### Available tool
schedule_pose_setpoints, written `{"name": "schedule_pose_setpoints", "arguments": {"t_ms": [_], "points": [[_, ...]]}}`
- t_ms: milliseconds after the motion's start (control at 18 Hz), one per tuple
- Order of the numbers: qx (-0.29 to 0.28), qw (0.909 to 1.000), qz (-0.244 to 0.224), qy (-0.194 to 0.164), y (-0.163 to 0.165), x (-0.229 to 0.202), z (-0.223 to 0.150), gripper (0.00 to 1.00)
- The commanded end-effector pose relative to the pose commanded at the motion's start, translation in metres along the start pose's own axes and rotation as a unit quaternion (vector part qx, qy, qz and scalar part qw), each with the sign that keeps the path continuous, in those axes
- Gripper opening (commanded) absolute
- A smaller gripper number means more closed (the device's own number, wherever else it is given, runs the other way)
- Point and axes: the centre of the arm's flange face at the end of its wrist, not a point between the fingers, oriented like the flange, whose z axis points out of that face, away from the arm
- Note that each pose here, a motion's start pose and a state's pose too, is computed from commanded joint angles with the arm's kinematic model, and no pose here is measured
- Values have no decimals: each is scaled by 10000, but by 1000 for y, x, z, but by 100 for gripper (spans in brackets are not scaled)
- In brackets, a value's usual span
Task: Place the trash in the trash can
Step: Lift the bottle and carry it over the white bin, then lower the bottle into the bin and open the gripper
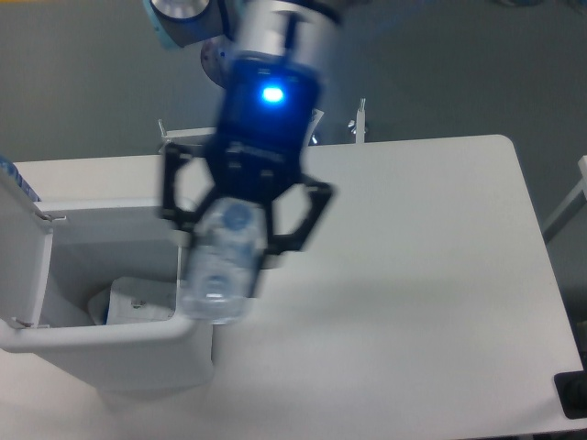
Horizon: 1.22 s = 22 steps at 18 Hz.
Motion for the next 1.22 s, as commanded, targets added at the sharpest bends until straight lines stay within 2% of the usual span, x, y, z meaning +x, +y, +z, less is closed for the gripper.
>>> {"name": "schedule_pose_setpoints", "arguments": {"t_ms": [167, 611, 667, 722, 778, 1056, 1222], "points": [[-138, 9988, 379, 269, 21, 28, 33, 60], [-450, 9969, 352, 539, 58, 52, 67, 61], [-489, 9968, 328, 547, 61, 51, 70, 64], [-496, 9968, 317, 548, 62, 51, 70, 78], [-489, 9968, 328, 547, 61, 52, 69, 97], [-413, 9978, 266, 456, 56, 44, 58, 100], [-352, 9990, 172, 235, 52, 16, 45, 100]]}}
